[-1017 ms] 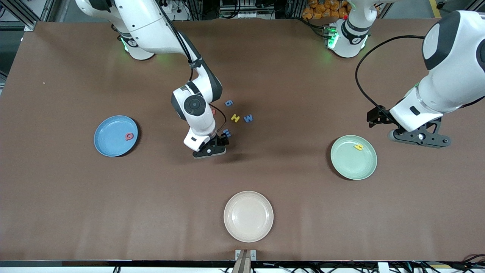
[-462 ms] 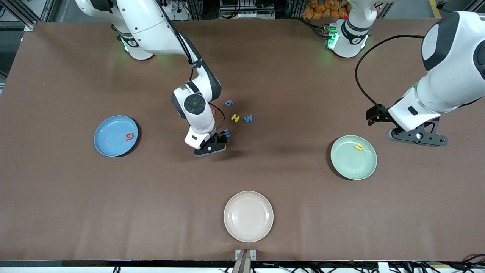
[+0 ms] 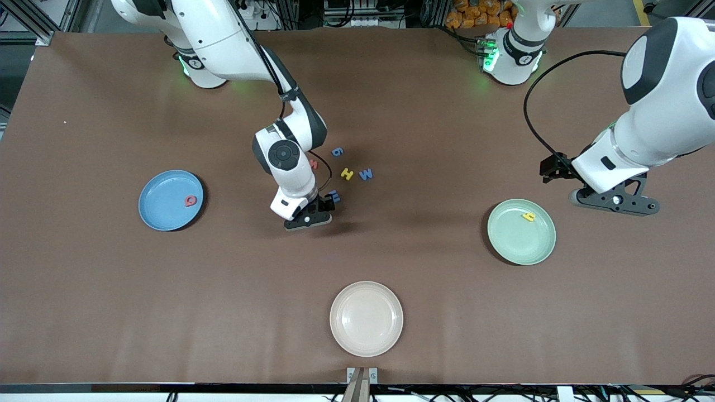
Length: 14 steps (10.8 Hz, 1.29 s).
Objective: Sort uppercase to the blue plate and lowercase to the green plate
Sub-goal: 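Grasp the teal letter R with the right gripper, then carry the teal R onto the blue plate while the left gripper reaches letters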
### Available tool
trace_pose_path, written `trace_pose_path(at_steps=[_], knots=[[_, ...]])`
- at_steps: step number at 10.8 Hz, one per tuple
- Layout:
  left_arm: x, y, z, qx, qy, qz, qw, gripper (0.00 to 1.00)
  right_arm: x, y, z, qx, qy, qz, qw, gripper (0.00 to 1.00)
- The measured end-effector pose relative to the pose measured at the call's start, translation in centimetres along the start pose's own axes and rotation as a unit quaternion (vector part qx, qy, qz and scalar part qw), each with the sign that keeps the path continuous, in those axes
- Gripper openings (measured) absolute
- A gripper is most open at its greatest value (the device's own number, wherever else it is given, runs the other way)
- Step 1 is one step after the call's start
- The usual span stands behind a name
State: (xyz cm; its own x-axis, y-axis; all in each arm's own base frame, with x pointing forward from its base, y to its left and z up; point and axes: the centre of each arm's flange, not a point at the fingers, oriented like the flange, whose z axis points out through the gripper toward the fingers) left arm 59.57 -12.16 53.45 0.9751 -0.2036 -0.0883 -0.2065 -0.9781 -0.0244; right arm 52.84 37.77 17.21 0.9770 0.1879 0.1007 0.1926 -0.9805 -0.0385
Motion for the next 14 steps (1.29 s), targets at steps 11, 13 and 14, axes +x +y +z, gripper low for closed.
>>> trace_pose_path(at_steps=[11, 13, 14], knots=[[-0.01, -0.15, 0.1, 0.0, -0.001, -0.001, 1.0, 1.0, -0.42, -1.04, -0.42, 0.005, -0.022, 0.001, 1.0, 0.44], [0.0, -0.14, 0.14, 0.0, -0.002, -0.001, 1.0, 1.0, -0.41, -1.11, -0.71, 0.005, -0.024, 0.001, 1.0, 0.38], [0.0, -0.12, 0.16, 0.0, -0.002, -0.001, 1.0, 1.0, -0.41, -1.11, -0.72, 0.005, -0.024, 0.001, 1.0, 0.38]])
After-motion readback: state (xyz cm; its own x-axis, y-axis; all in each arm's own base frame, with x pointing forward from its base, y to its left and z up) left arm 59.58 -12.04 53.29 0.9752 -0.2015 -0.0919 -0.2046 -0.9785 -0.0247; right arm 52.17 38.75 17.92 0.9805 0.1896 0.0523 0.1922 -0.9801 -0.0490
